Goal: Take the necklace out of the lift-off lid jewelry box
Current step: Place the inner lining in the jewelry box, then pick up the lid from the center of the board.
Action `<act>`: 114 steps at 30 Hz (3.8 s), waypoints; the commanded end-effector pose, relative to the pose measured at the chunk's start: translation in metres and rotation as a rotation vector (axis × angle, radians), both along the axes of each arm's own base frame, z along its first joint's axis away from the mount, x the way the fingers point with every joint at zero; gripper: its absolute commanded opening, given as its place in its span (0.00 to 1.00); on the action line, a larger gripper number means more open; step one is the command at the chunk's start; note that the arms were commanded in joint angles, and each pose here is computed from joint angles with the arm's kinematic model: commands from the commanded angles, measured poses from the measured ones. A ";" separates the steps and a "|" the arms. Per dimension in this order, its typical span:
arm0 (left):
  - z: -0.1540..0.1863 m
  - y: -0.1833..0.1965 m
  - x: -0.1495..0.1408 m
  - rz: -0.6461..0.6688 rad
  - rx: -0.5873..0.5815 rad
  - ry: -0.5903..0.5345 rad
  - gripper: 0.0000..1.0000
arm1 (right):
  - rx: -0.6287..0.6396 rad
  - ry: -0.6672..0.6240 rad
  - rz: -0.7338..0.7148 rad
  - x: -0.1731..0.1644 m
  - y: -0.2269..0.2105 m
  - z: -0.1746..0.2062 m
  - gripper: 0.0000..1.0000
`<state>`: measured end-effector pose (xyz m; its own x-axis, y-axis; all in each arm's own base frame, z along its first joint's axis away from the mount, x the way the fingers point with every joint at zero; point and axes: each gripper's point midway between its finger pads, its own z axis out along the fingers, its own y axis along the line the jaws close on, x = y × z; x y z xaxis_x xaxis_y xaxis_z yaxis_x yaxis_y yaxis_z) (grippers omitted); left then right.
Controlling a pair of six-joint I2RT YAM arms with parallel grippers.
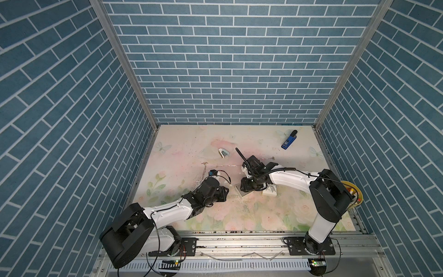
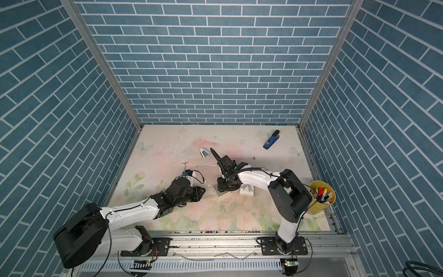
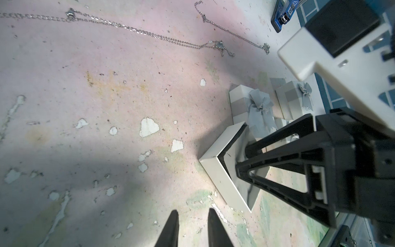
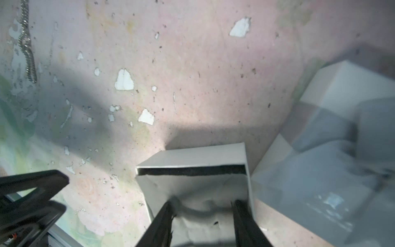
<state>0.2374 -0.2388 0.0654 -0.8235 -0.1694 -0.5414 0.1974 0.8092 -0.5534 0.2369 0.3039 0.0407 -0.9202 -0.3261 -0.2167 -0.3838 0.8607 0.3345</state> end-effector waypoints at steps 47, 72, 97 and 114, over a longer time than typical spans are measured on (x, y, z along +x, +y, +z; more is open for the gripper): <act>-0.013 0.021 -0.007 0.062 0.010 0.019 0.29 | -0.082 -0.114 0.042 -0.001 0.049 -0.009 0.45; 0.031 -0.013 0.019 -0.100 0.175 -0.032 0.47 | -0.167 -0.159 -0.263 0.049 -0.055 0.058 0.76; 0.029 -0.065 0.022 -0.240 0.252 -0.046 0.54 | -0.277 -0.036 -0.304 0.072 -0.069 -0.001 0.91; 0.033 -0.049 0.019 -0.209 0.265 -0.066 0.54 | -0.241 -0.041 -0.251 0.075 -0.058 0.010 0.73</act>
